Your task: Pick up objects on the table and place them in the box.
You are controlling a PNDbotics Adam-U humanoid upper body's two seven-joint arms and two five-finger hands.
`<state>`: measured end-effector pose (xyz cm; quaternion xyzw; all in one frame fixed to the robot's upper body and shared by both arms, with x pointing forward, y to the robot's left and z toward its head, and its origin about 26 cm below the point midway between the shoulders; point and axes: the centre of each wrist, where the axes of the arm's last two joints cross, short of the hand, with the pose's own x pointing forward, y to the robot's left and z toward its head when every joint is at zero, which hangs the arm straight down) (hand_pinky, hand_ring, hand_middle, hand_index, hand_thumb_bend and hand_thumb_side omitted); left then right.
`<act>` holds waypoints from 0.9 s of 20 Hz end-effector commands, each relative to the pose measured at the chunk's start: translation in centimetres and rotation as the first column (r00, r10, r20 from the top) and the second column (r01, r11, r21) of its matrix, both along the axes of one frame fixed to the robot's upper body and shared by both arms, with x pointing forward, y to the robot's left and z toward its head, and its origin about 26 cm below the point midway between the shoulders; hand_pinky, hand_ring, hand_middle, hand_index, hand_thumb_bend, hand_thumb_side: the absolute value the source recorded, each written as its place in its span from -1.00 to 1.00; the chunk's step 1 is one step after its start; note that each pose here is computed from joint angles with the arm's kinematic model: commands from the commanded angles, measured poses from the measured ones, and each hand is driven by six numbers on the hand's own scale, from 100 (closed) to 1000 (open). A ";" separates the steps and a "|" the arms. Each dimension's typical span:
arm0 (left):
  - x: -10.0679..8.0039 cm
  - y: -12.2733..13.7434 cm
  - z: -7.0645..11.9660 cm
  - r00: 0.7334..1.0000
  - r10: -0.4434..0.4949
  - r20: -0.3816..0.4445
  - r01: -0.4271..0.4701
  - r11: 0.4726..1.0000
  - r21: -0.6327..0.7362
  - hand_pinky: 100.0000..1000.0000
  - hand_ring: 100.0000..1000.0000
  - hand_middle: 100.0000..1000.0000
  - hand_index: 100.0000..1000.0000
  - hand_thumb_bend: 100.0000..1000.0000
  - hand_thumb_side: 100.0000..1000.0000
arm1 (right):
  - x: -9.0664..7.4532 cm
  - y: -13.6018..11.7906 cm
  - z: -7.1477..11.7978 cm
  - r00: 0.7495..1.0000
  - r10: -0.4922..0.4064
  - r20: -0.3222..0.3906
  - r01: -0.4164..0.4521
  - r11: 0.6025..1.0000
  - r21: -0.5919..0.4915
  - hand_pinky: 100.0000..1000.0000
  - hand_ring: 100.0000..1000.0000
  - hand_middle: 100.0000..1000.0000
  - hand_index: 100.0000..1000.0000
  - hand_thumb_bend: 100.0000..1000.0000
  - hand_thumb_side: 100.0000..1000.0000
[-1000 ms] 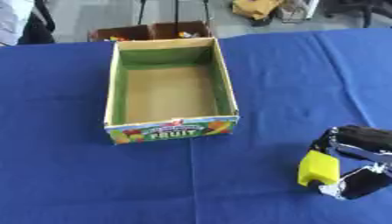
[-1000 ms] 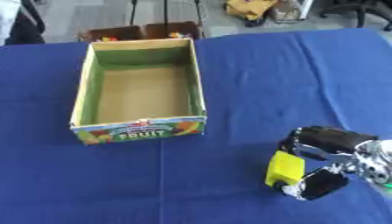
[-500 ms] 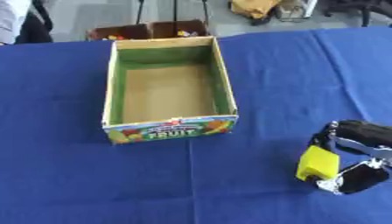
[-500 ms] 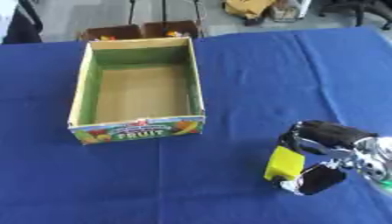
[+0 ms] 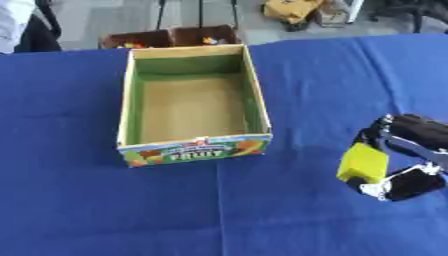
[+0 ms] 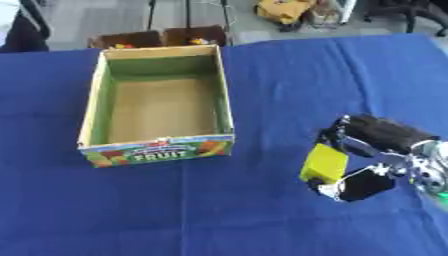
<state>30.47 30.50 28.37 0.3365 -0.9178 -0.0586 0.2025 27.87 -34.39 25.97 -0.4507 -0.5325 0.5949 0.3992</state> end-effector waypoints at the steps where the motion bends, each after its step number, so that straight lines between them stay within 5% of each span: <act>1: -0.5 0.0 0.9 0.999 -0.003 0.035 0.003 1.000 0.023 0.34 0.88 0.92 0.96 -1.00 1.00 | -0.2 0.2 2.8 0.995 0.012 0.097 -0.007 0.998 -0.058 0.17 0.38 -0.45 -0.04 -0.95 -0.14; 18: -0.3 -0.6 1.1 0.999 -0.046 0.021 0.045 0.998 0.048 0.34 0.88 0.92 0.96 -1.00 1.00 | -0.4 6.0 12.7 0.943 0.047 0.330 -0.045 0.999 -0.014 0.17 0.38 -0.48 -0.09 -1.00 -0.10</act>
